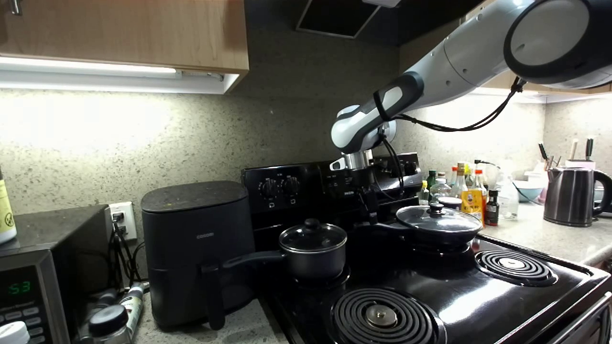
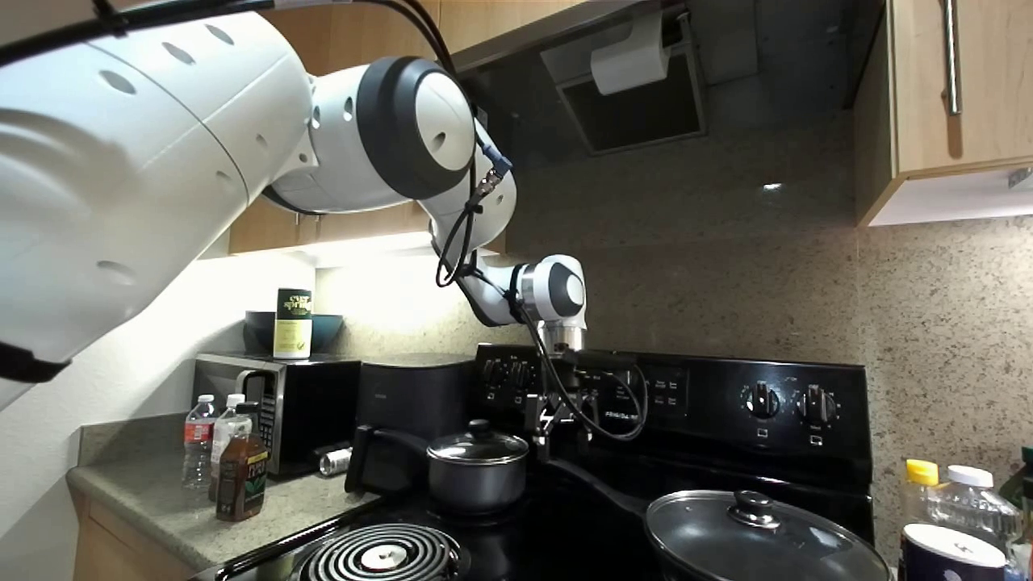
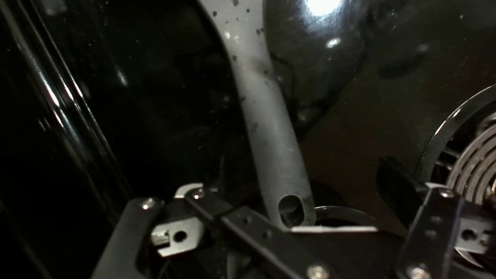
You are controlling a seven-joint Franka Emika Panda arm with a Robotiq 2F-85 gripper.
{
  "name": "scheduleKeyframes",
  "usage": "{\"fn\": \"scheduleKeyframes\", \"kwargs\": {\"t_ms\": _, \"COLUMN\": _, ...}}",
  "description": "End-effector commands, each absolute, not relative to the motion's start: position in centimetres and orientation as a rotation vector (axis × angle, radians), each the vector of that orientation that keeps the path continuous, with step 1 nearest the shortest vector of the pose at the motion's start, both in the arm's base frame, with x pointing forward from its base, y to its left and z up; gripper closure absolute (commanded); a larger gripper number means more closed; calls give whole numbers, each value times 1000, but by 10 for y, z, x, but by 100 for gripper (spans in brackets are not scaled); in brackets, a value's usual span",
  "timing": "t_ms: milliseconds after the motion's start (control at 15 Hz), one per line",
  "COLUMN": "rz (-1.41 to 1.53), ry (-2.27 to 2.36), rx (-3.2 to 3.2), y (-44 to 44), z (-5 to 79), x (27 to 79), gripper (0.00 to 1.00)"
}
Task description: Rotate the black pan.
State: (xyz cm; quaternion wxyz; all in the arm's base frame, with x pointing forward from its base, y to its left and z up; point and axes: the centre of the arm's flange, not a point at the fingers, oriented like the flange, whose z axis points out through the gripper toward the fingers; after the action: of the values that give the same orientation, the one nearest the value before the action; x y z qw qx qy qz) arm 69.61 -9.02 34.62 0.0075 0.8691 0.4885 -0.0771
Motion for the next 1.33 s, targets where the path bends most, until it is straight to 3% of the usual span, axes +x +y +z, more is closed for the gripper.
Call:
{"fn": "scheduleKeyframes", "kwargs": {"t_ms": 0, "rz": -231, "ry": 1573, "rx": 2740, "y": -91, "z": 343, "x": 688, "gripper": 0}}
{"fn": "scheduleKeyframes", "kwargs": {"t_ms": 800, "rz": -254, "ry": 1709, "rx": 2773, "y": -107, "z": 315, "x": 699, "gripper": 0}}
{"fn": "scheduleKeyframes", "kwargs": {"t_ms": 1267, "rz": -375, "ry": 1552, "rx": 2721, "y": -117, "z": 337, "x": 666, "gripper": 0}}
